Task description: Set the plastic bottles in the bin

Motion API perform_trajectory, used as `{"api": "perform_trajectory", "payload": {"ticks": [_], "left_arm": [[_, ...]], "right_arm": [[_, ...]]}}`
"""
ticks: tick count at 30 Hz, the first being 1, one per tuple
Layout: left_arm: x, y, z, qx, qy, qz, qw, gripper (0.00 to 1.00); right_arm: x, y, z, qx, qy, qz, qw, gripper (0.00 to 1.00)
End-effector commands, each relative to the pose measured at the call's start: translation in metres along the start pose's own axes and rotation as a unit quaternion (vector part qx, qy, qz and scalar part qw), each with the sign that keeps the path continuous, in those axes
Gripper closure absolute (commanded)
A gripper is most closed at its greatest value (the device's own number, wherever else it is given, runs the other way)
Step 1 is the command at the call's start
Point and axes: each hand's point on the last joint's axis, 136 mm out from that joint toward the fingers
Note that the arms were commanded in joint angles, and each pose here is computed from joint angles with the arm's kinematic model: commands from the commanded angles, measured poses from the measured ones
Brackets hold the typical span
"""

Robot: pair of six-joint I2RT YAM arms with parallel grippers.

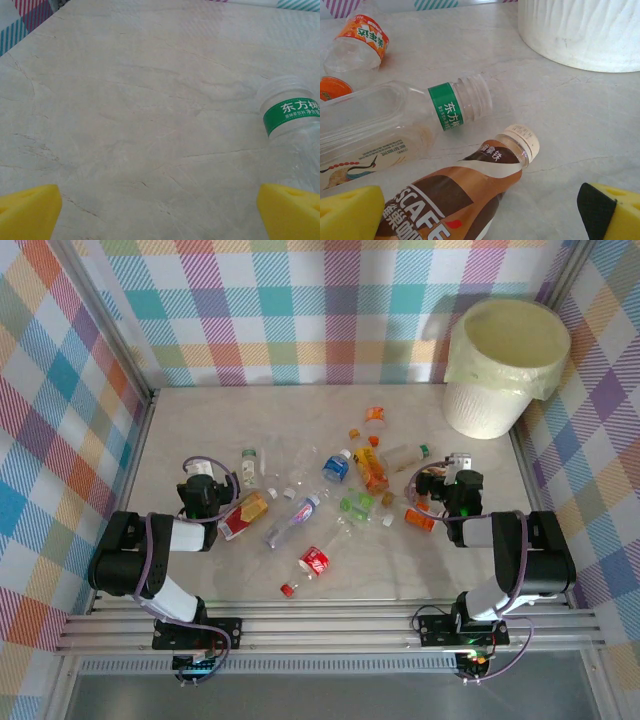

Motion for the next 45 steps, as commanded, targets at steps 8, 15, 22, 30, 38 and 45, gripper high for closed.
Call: {"api": "perform_trajectory", "payload": {"ticks": [8, 15, 22, 30, 38, 45], "left_arm": [[-0.003, -0.001, -0.008, -0.016, 0.004, 0.002, 1.000, 0.00], [-0.002, -0.001, -0.008, -0.016, 0.004, 0.001, 1.000, 0.00], [-0.003, -0.001, -0.009, -0.017, 0.004, 0.002, 1.000, 0.00], [-0.003, -0.006, -0.029, 0.015, 0.016, 0.000, 1.000, 0.00], [0.011, -0.031, -0.057, 0.016, -0.040, -0.029, 0.999, 0.00], [0.015, -0.059, -0.073, 0.024, -0.133, -0.023, 0.991, 0.00]], "right_arm": [[0.003, 0.000, -0.015, -0.025, -0.004, -0.004, 1.000, 0.00], [0.003, 0.001, -0.015, -0.024, -0.003, -0.004, 1.000, 0.00], [0.003, 0.000, -0.016, -0.026, -0.004, -0.004, 1.000, 0.00], [0.004, -0.006, -0.041, 0.015, -0.002, 0.010, 1.000, 0.00], [-0.001, -0.027, -0.057, 0.095, 0.135, 0.057, 0.985, 0.00], [0.016, -0.050, -0.016, 0.267, 0.290, 0.086, 0.915, 0.00]]}}
Point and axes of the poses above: each hand's point on the last joint's axis, 136 mm out from that joint toward the fingers, its own y axis out along the fingers, its own x axis along the line the jaws close on, z = x × y, and after that the axes turned 4 degrees about y, right-handed
